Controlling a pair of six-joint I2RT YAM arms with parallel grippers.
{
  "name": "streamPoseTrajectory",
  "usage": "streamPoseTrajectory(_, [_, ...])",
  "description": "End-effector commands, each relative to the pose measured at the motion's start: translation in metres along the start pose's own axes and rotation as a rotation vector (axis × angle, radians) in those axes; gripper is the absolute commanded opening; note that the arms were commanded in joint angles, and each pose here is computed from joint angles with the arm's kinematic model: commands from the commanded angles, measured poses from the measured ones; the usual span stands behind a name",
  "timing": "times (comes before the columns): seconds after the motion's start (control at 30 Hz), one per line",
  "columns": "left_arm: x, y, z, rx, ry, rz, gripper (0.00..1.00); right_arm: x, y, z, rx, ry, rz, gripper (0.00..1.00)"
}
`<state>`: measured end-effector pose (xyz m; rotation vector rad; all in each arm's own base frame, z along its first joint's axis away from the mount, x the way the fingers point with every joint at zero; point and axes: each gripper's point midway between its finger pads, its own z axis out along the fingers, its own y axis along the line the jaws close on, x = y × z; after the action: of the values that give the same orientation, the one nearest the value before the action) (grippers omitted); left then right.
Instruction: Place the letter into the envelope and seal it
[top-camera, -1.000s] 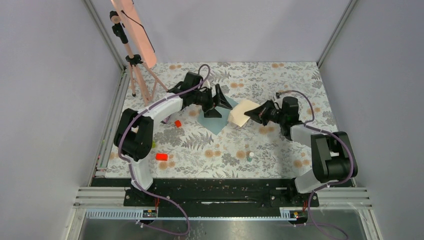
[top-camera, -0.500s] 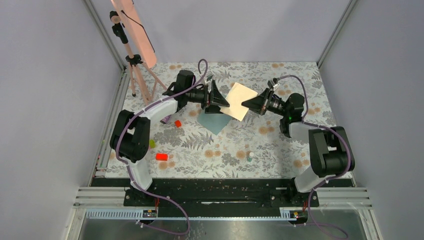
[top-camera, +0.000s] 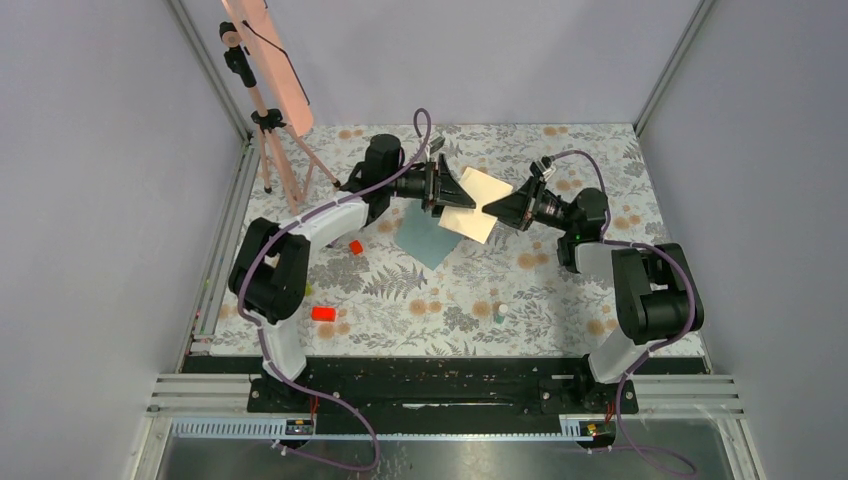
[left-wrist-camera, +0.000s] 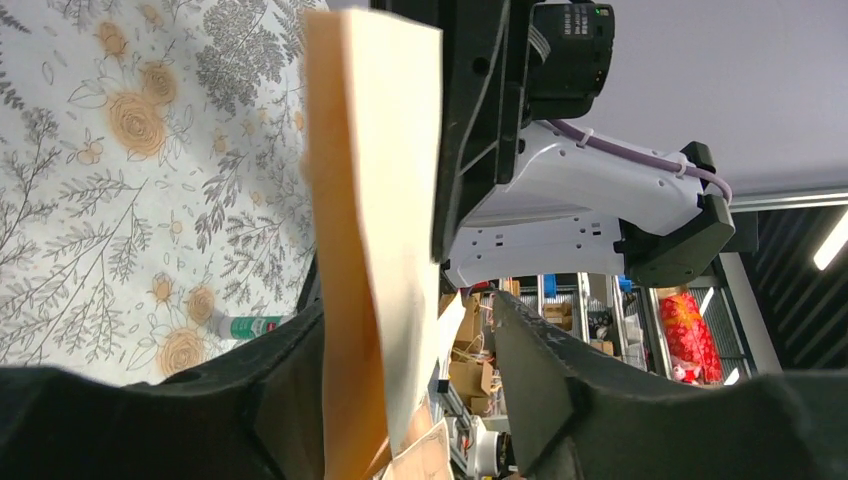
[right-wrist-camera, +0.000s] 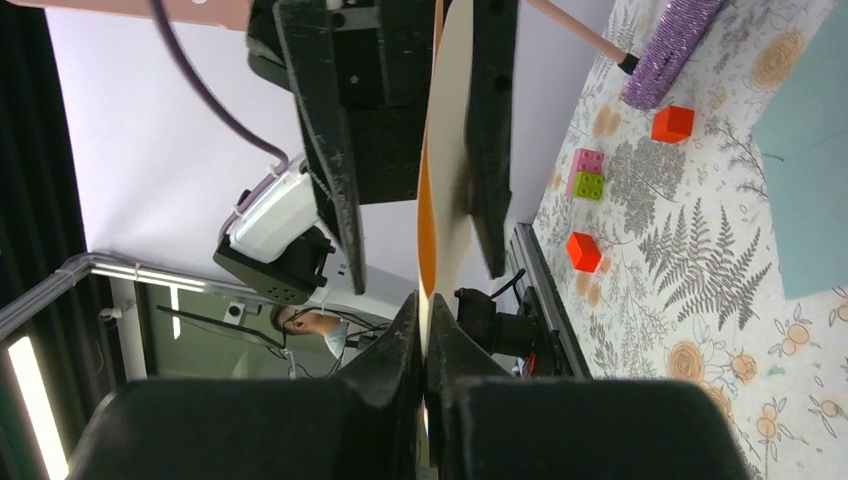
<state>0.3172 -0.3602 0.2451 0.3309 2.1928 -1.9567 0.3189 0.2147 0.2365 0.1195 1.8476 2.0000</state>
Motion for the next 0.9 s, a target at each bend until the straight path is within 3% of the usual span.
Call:
streamPoseTrajectory(0.0, [-0.013,-0.022,0.004,0.05,-0.004,0.084,0.46,0.007,0.001,0.0,0.028,0.034,-0.069,0.0])
streamPoseTrajectory(0.1, [-0.017,-0.012,0.006,-0.006,-0.017,0.076,0.03,0.006,-0.019,-0.003,0.13,0.0,-0.073,0.0])
streamPoseTrajectory(0.13, [-0.017,0.001,0.006,-0.071,-0.02,0.039,0.0,0.006,-0.03,-0.007,0.201,-0.017,-0.082,0.02])
streamPoseTrajectory(0.23, [-0.02,0.036,-0.004,-0.291,-0.057,0.006,0.0,0.003,-0.054,-0.02,0.41,-0.07,-0.131,0.1])
streamPoseTrajectory(0.37, [-0.027,0.078,-0.032,-0.601,-0.115,0.037,0.0,-0.002,-0.068,-0.039,0.594,-0.115,-0.17,0.4])
streamPoseTrajectory(0.53, [-0.029,0.1,-0.061,-0.803,-0.163,0.081,0.0,-0.005,-0.098,-0.072,0.849,-0.233,-0.122,0.42])
streamPoseTrajectory(0.87, [-0.058,0.14,-0.069,-0.939,-0.253,0.176,0.0,0.003,-0.126,-0.028,0.893,-0.155,-0.016,0.43])
